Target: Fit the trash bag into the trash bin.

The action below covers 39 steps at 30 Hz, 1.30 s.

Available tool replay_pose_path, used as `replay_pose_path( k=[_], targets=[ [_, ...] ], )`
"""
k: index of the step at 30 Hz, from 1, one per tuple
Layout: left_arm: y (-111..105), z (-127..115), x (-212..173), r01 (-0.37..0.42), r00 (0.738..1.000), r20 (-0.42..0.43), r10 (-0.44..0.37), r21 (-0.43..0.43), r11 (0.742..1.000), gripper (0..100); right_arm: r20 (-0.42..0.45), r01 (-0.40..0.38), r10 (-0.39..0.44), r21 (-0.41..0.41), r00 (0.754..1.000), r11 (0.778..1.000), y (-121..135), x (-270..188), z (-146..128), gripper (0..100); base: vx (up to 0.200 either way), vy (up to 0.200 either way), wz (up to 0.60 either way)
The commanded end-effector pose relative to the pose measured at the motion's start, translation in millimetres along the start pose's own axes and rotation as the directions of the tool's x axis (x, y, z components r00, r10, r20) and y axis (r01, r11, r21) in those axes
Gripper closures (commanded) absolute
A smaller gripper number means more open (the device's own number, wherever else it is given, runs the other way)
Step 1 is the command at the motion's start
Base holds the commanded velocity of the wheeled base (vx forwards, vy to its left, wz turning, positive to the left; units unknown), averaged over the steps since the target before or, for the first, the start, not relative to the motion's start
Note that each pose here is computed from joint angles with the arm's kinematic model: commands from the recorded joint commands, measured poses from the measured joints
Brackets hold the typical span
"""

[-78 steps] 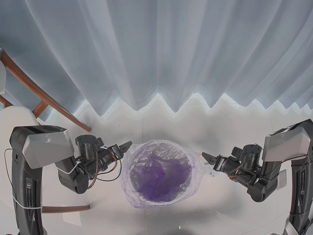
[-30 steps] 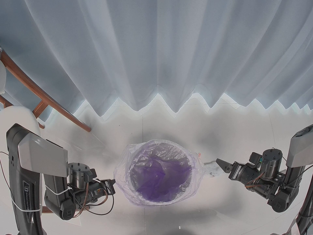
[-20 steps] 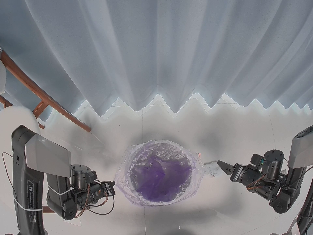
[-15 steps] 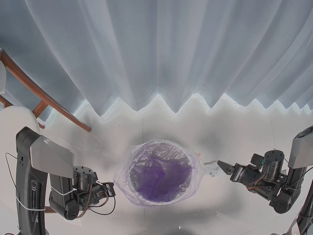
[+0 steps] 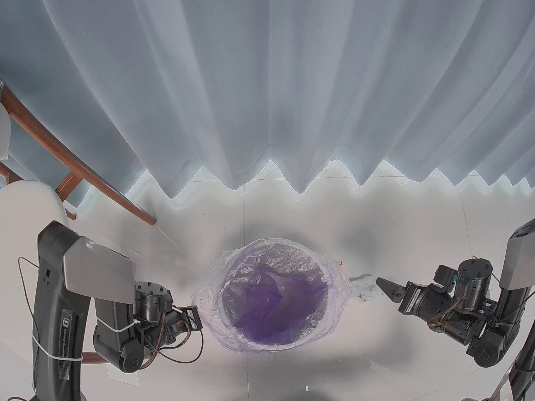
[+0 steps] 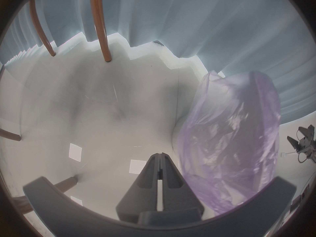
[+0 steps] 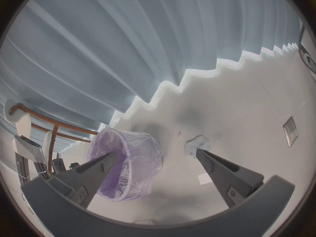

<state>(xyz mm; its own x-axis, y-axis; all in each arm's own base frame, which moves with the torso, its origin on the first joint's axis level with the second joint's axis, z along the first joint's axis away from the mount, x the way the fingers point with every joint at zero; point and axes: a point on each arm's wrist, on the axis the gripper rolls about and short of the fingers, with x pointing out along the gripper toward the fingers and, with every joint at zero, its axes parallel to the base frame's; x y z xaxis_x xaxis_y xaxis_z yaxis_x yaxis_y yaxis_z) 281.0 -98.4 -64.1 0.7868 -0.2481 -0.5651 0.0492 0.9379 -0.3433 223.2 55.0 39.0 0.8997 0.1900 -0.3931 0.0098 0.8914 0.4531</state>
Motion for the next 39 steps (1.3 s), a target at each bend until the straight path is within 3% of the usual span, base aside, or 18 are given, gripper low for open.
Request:
replay_pose_path(
  k=[1, 4, 7, 19, 23, 27, 31, 32, 35, 39],
  targets=[
    [-11, 36, -48, 0.061, 0.993, 0.101, -0.058, -0.033, 0.998, 100, 0.012, -0.008, 0.008, 0.001, 1.0, 1.0, 1, -1, 1, 0, 0.0, 0.0, 0.0],
    [-13, 43, -79, 0.133, 0.987, 0.099, -0.13, -0.027, 0.991, 100, 0.008, -0.006, 0.006, 0.0, 1.0, 1.0, 0, -1, 1, 0, -0.2, 0.0, 0.0],
    [-8, 22, -112, 0.169, 0.985, -0.025, -0.17, -0.032, 0.985, 100, 0.007, -0.005, 0.005, -0.001, 1.0, 1.0, 0, -1, 0, 0, -0.2, 0.0, 0.0],
    [-7, 11, -107, 0.186, 0.976, -0.101, -0.192, -0.068, 0.98, 100, -0.02, 0.003, -0.003, -0.005, 1.0, 1.0, -1, -5, -5, 0, -0.2, 0.0, 0.0],
    [-18, 24, -84, 0.231, 0.971, -0.033, -0.235, -0.102, 0.968, 100, -0.038, 0.008, -0.008, -0.012, 0.999, 1.0, 0, -9, -9, 0, 0.0, 0.0, 0.0],
    [-32, 35, -64, 0.273, 0.962, 0.03, -0.273, -0.202, 0.941, 100, -0.042, 0.007, -0.008, -0.019, 0.999, 1.0, 4, -10, -12, 0, 0.0, 0.0, 0.0],
    [-35, 30, -58, 0.251, 0.967, 0.025, -0.252, -0.205, 0.946, 100, -0.047, -0.006, 0.005, -0.026, 0.999, 1.0, 8, -11, -14, 0, 0.0, 0.0, 0.0],
    [-36, 27, -57, 0.25, 0.968, 0.014, -0.252, -0.204, 0.947, 0, -0.047, -0.006, 0.005, -0.029, 0.999, 1.0, 8, -11, -14, 0, 0.0, 0.0, 0.0],
    [-38, 20, -52, 0.243, 0.968, -0.011, -0.249, -0.193, 0.951, 0, -0.047, -0.004, 0.002, -0.027, 0.999, 1.0, 8, -11, -14, 0, 0.0, 0.0, 0.0],
    [-46, 23, -45, 0.237, 0.971, 0.03, -0.235, -0.192, 0.952, 0, -0.044, -0.004, 0.003, -0.028, 0.999, 1.0, 8, -12, -14, 0, 0.0, 0.0, 0.0]
  ],
)
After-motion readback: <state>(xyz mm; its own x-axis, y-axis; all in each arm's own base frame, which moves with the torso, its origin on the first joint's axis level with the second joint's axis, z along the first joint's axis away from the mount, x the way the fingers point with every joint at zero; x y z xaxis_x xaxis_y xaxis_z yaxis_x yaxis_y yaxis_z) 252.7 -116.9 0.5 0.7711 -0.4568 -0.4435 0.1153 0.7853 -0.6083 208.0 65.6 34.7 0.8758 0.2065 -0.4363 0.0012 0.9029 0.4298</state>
